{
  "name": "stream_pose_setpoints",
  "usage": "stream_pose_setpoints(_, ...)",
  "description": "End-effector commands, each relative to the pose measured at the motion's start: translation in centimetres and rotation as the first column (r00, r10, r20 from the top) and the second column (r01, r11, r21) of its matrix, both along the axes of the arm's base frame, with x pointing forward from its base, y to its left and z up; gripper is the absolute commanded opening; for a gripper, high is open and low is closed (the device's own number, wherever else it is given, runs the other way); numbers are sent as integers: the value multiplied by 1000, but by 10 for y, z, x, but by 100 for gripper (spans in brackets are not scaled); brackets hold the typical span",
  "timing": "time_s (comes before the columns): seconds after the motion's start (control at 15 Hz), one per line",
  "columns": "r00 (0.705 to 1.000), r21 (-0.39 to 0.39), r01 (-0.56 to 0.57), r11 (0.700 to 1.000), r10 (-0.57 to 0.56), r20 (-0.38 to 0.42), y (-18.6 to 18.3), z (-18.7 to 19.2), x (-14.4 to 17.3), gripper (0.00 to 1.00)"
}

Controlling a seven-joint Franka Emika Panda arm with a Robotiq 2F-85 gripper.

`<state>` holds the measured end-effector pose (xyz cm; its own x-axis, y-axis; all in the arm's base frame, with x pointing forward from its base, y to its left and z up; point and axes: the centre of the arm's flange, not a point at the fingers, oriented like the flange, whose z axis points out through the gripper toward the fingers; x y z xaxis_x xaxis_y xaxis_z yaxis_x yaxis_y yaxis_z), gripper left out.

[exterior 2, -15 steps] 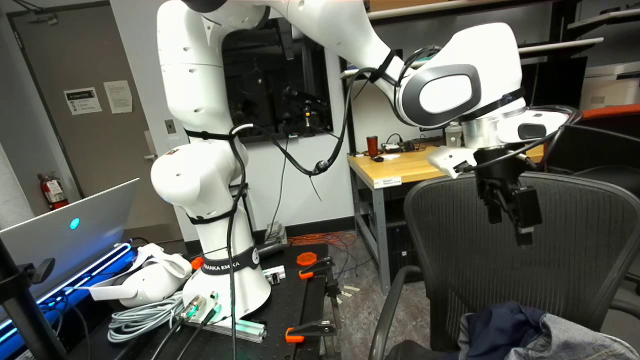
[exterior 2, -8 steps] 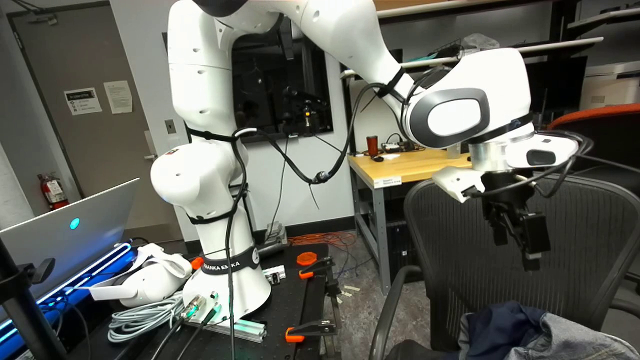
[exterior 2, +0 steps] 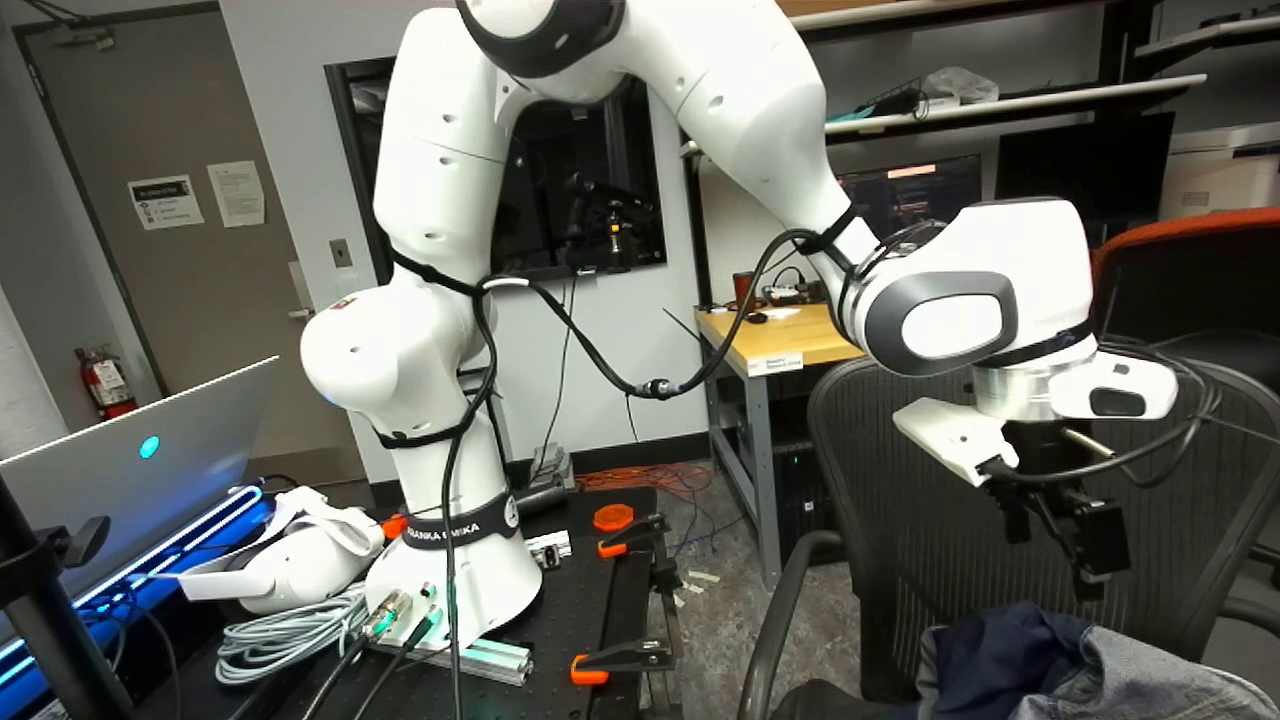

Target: Hang the jean jacket on the backrest of the black chair

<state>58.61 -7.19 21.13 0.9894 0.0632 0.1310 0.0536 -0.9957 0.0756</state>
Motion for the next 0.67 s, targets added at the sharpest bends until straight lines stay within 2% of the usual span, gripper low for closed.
stream_pose_setpoints(0.0,998,39,-52,998,51,25,9,-14,29,100)
stream_pose_setpoints(0.13,997,36,-68,997,66,36,16,-11,37,100)
stream_pose_setpoints(0.2,999,26,-39,999,39,9,19,-10,18,100)
stream_pose_setpoints(0.6,1000,38,-13,999,13,-4,17,-19,21,100)
